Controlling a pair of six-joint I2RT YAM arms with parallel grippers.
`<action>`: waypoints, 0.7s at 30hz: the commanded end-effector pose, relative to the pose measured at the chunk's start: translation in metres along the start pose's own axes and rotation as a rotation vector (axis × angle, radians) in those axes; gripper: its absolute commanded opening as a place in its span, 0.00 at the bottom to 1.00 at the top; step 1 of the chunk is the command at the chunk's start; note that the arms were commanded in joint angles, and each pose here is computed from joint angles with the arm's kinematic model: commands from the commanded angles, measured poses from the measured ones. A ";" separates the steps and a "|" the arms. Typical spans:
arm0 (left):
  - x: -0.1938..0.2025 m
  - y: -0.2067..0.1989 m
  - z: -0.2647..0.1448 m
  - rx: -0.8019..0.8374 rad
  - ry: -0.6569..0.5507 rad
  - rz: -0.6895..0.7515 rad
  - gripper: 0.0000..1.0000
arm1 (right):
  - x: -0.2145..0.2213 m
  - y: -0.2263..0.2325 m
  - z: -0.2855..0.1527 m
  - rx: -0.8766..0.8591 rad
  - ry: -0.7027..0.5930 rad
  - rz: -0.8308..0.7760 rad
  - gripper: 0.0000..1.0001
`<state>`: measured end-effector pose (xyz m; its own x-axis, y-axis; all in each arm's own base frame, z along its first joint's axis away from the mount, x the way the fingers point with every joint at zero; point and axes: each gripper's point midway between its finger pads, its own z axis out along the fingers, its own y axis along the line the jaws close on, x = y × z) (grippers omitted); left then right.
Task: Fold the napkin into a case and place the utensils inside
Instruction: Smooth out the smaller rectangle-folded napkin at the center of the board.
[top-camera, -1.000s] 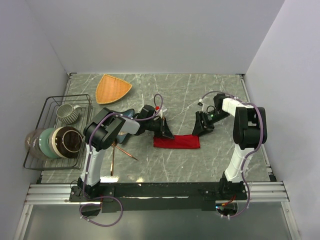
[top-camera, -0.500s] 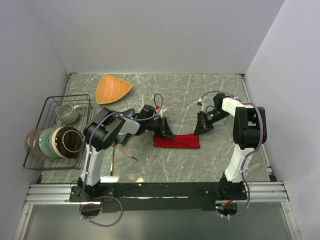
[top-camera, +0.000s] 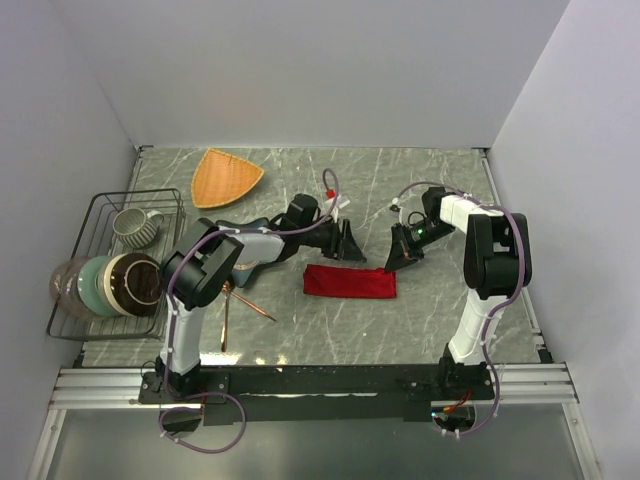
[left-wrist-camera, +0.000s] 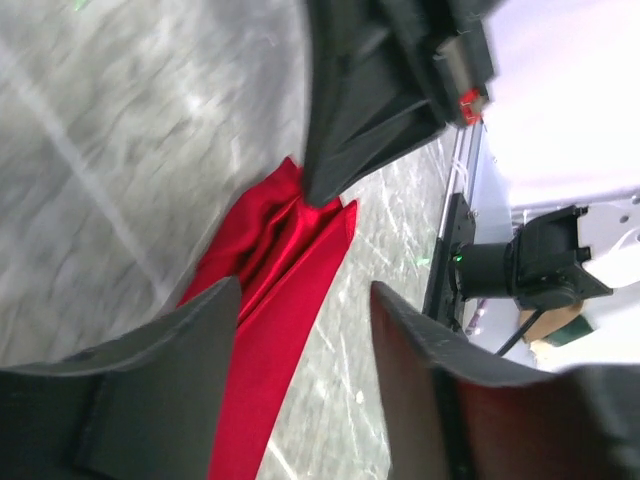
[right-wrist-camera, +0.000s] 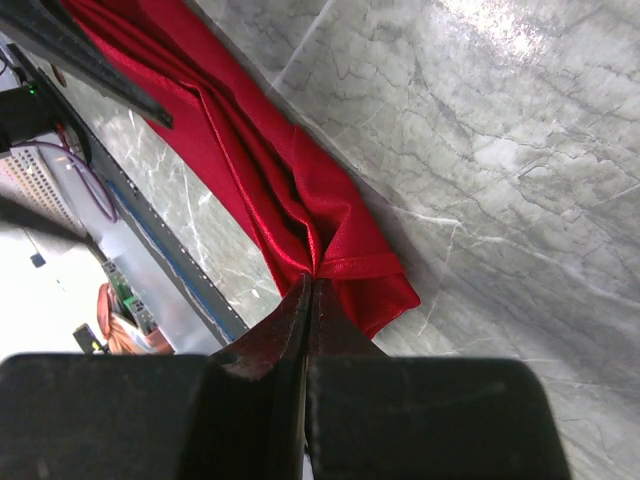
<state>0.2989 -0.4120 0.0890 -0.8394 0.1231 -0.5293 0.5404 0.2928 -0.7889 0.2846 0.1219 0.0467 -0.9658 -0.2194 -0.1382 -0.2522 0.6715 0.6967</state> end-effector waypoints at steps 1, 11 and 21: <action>-0.014 -0.034 0.005 0.082 0.000 0.258 0.64 | -0.012 0.007 -0.005 -0.009 -0.029 -0.045 0.00; -0.011 -0.027 0.027 0.168 0.089 0.513 0.71 | -0.011 0.013 -0.007 -0.030 -0.035 -0.046 0.00; 0.022 -0.033 0.043 0.212 0.182 0.570 0.70 | -0.010 0.019 -0.010 -0.045 -0.043 -0.057 0.00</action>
<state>0.2743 -0.4495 0.0839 -0.4997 0.3595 -0.7881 0.8515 0.0366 -0.5232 0.2846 0.1246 0.0493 -0.9641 -0.2204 -0.1481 -0.2587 0.6539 0.7110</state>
